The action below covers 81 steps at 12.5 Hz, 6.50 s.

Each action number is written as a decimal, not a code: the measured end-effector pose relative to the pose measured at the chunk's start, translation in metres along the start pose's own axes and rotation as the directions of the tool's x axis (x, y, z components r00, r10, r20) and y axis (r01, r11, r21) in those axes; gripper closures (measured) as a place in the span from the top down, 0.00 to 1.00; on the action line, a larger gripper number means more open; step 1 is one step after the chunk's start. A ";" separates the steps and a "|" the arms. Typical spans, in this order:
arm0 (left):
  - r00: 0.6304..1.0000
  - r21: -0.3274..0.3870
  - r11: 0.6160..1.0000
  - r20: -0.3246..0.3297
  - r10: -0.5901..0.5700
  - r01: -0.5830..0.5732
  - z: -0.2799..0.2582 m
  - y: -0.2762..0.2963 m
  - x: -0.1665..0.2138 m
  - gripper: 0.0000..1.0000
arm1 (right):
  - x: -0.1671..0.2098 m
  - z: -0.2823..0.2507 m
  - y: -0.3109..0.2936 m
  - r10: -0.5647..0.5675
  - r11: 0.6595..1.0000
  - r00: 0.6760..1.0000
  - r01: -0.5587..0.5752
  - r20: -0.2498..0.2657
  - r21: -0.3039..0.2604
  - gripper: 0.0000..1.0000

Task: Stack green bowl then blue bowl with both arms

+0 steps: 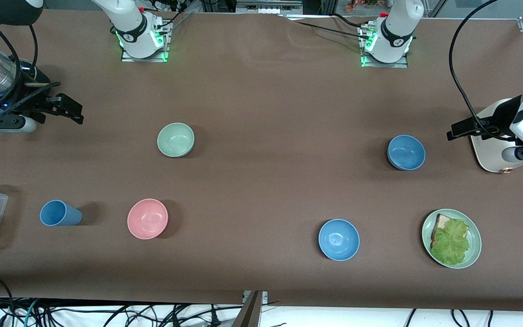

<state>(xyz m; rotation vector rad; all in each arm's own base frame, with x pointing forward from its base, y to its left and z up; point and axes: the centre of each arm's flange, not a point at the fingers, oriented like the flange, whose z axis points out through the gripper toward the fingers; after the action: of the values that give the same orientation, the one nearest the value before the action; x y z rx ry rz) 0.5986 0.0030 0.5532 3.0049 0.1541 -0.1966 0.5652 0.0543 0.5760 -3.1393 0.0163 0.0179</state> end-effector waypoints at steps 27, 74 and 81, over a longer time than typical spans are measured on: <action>1.000 0.000 1.000 0.000 0.000 0.000 0.000 0.000 0.000 1.00 | -0.017 0.280 -0.081 -0.100 0.991 0.994 0.094 0.053 0.098 0.99; 0.999 0.009 1.000 0.046 -0.008 0.007 0.026 -0.001 0.014 1.00 | 0.007 0.019 -0.016 0.071 0.996 0.995 -0.074 0.074 0.040 1.00; 0.987 0.004 0.995 0.131 0.093 -0.095 0.113 -0.059 0.062 1.00 | 0.012 0.014 -0.006 0.063 0.997 0.996 -0.066 0.057 0.043 1.00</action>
<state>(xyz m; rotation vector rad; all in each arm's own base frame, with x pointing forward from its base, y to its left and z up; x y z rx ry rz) 0.6391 0.0519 0.4270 2.9888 -0.0016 -0.3837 0.5767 0.0606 0.5621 -3.0910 0.1161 0.1032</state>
